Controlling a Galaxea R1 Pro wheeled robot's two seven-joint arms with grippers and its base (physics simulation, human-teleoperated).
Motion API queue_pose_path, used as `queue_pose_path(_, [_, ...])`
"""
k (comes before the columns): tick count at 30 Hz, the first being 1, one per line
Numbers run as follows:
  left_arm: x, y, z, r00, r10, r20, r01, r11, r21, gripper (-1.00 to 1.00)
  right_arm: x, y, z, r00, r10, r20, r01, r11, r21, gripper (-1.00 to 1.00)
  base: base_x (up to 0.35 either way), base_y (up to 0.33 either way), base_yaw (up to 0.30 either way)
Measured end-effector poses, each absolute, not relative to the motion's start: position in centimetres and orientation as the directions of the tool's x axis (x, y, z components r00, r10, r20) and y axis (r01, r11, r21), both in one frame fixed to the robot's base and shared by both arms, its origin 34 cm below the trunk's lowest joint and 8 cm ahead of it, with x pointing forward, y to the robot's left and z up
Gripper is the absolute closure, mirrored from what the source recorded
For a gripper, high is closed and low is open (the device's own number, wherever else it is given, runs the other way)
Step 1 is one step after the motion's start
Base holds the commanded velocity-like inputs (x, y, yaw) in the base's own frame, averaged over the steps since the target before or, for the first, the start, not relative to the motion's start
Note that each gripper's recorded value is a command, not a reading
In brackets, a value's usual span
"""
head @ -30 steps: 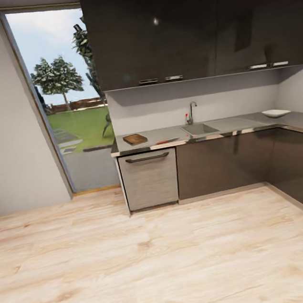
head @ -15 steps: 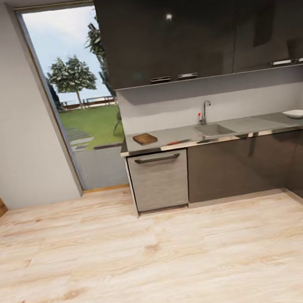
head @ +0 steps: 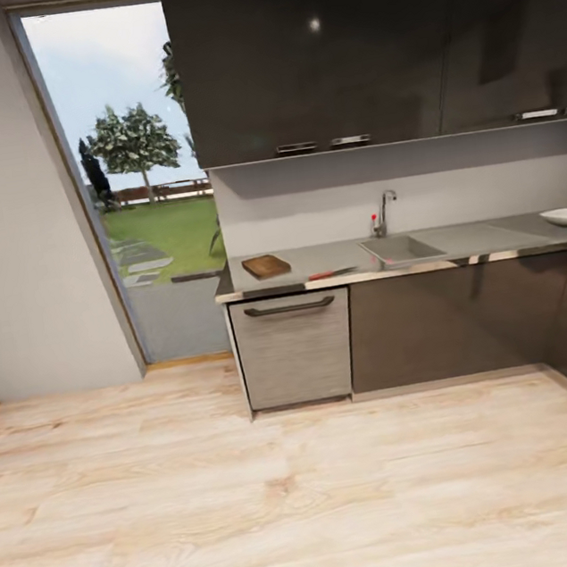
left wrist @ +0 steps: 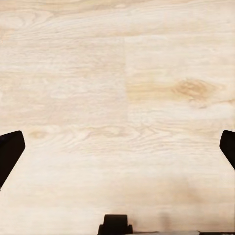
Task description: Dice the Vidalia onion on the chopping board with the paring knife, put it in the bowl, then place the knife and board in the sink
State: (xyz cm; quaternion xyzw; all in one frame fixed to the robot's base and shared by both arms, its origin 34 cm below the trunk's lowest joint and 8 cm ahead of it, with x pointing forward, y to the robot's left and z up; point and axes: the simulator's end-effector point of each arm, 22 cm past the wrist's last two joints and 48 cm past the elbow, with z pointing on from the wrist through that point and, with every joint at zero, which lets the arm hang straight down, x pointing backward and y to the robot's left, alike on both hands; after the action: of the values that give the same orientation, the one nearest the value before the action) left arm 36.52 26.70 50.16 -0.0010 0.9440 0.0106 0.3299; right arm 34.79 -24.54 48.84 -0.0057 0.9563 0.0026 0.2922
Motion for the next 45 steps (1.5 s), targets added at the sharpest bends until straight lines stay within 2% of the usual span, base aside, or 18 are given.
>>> queue_pose_path(9, [36.61,26.74,50.22,-0.781,0.006,-0.625,-0.009,1.0,0.02,-1.0,34.81,-24.73,48.84,-0.829,-0.01,-0.559,-0.011,1.0,-0.001,-1.0,0.321,0.0,0.151])
queue_pose_path(36, [36.64,26.74,50.23,-0.78,0.006,-0.625,-0.009,1.0,0.02,-1.0,35.14,-24.53,49.07,-0.817,-0.055,-0.574,-0.056,0.998,-0.016,-1.0,0.318,-0.041,0.003])
queue_pose_path(45, [36.63,26.84,50.19,-0.781,0.007,-0.624,-0.008,1.0,0.021,-1.0,35.49,-24.47,49.31,-0.805,-0.059,-0.591,-0.06,0.998,-0.017,-1.0,0.035,0.0,0.0])
